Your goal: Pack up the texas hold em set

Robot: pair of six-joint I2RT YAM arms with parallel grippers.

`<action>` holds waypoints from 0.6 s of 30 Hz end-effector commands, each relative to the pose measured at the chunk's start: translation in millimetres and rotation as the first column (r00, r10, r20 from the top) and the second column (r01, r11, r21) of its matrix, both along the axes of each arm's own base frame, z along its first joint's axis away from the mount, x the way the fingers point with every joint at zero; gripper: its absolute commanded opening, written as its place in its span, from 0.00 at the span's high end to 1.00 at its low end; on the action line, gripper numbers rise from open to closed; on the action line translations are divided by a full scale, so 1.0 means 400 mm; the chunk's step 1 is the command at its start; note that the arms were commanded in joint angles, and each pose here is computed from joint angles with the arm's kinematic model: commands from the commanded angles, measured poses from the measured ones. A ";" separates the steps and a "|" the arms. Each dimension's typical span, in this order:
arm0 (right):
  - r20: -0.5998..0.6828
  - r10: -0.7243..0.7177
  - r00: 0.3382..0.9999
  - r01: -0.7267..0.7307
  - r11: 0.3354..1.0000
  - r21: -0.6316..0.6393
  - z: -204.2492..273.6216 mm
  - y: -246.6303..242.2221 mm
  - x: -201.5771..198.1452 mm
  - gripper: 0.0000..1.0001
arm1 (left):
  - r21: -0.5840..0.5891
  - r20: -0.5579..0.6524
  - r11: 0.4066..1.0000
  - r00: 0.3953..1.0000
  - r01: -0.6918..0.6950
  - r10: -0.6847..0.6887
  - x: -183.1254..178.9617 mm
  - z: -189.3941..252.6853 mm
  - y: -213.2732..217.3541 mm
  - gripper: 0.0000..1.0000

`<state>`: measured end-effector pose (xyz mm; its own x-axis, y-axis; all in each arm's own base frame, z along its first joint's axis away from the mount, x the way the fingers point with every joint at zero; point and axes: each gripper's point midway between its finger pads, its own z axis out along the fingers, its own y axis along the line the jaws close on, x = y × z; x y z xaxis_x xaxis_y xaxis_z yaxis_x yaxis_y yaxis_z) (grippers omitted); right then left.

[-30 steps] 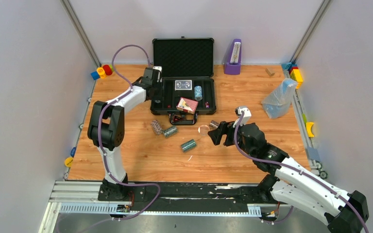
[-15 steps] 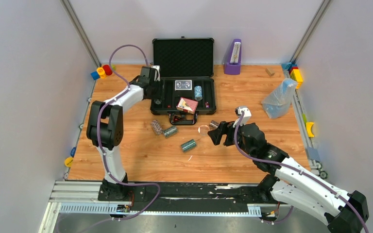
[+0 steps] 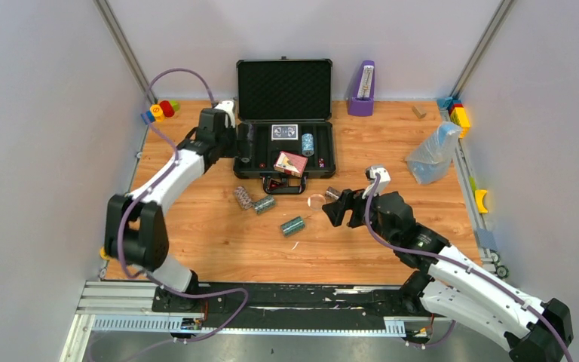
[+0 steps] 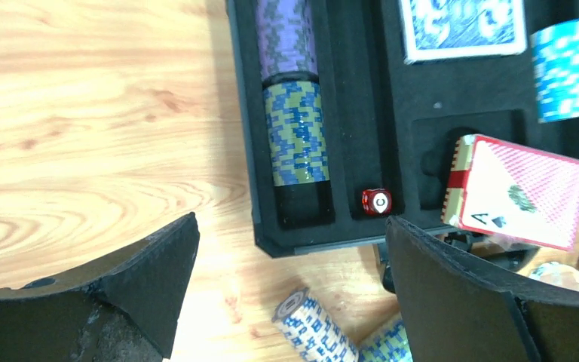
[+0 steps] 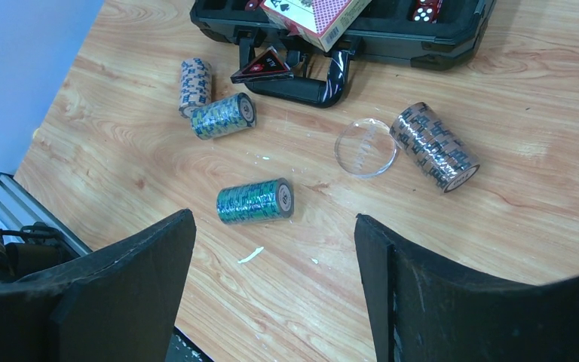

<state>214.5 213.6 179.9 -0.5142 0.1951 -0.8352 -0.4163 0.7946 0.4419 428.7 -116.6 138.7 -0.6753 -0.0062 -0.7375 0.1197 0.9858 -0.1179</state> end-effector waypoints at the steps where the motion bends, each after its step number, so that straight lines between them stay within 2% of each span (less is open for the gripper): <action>1: 0.052 0.010 0.999 -0.012 0.999 0.038 0.037 0.006 0.003 0.21 | -0.034 0.284 0.998 0.957 -0.048 0.056 -0.028 0.197 0.045 0.00; 4: 0.058 0.010 0.998 -0.012 0.999 0.047 0.042 0.004 0.001 0.21 | -0.075 0.329 0.975 0.917 -0.211 0.224 -0.094 0.196 0.121 0.00; 10: 0.056 0.018 0.998 -0.021 0.998 0.051 0.042 0.008 -0.001 0.21 | -0.251 0.242 0.930 0.913 -0.268 0.328 -0.173 0.178 0.127 0.04; 13: 0.046 0.022 0.999 -0.025 0.998 0.052 0.037 0.012 -0.002 0.21 | -0.386 0.167 0.883 0.921 -0.268 0.353 -0.188 0.170 0.084 0.12; 15: 0.043 0.025 0.999 -0.027 0.998 0.056 0.036 0.014 -0.003 0.21 | -0.470 0.125 0.843 0.926 -0.260 0.356 -0.191 0.160 0.054 0.24; 18: 0.044 0.034 0.998 -0.036 0.998 0.061 0.038 0.017 -0.006 0.21 | -0.568 0.109 0.786 0.925 -0.243 0.365 -0.176 0.174 0.023 0.34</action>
